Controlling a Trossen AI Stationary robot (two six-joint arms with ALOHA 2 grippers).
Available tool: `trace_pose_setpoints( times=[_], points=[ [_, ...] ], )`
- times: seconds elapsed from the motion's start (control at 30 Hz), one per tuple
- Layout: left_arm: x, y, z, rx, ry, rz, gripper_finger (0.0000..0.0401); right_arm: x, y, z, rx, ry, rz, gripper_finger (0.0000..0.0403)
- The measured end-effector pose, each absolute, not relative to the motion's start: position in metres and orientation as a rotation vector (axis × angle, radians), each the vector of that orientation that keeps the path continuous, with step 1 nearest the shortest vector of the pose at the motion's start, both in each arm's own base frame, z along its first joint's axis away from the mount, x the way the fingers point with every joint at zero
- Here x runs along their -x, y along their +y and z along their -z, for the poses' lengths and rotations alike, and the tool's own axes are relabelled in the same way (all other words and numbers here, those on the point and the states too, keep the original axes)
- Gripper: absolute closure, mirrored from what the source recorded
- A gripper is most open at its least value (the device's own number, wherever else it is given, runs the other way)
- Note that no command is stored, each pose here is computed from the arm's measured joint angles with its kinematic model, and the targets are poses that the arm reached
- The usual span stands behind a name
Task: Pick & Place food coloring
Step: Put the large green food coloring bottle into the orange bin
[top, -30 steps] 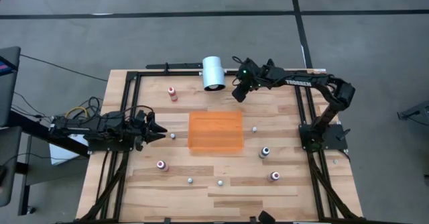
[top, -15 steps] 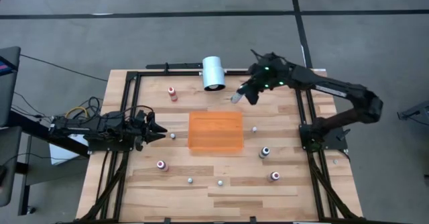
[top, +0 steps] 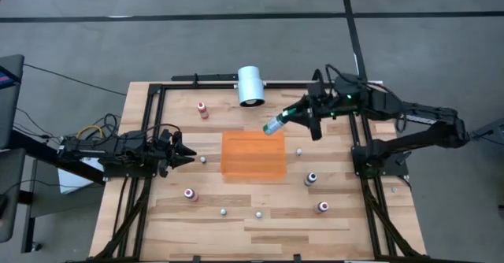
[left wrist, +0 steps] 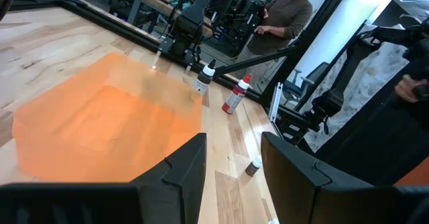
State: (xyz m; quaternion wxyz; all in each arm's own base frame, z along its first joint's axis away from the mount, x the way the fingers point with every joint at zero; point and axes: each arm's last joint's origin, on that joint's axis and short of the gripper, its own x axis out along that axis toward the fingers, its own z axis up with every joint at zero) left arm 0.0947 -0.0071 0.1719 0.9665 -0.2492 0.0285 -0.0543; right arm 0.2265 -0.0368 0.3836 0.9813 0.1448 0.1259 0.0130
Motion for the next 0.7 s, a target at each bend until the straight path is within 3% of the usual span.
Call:
trace_pose_setpoints(
  times=[0.3, 0.7],
  points=[
    [-0.095, -0.007, -0.172, 0.504, 0.058, 0.110, 0.0267, -0.239, -0.008, -0.392, -0.256, 0.147, -0.171, 0.0291],
    [-0.095, -0.007, -0.172, 0.505, 0.053, 0.111, 0.0267, -0.243, -0.009, -0.390, -0.262, 0.151, -0.129, 0.0289]
  ],
)
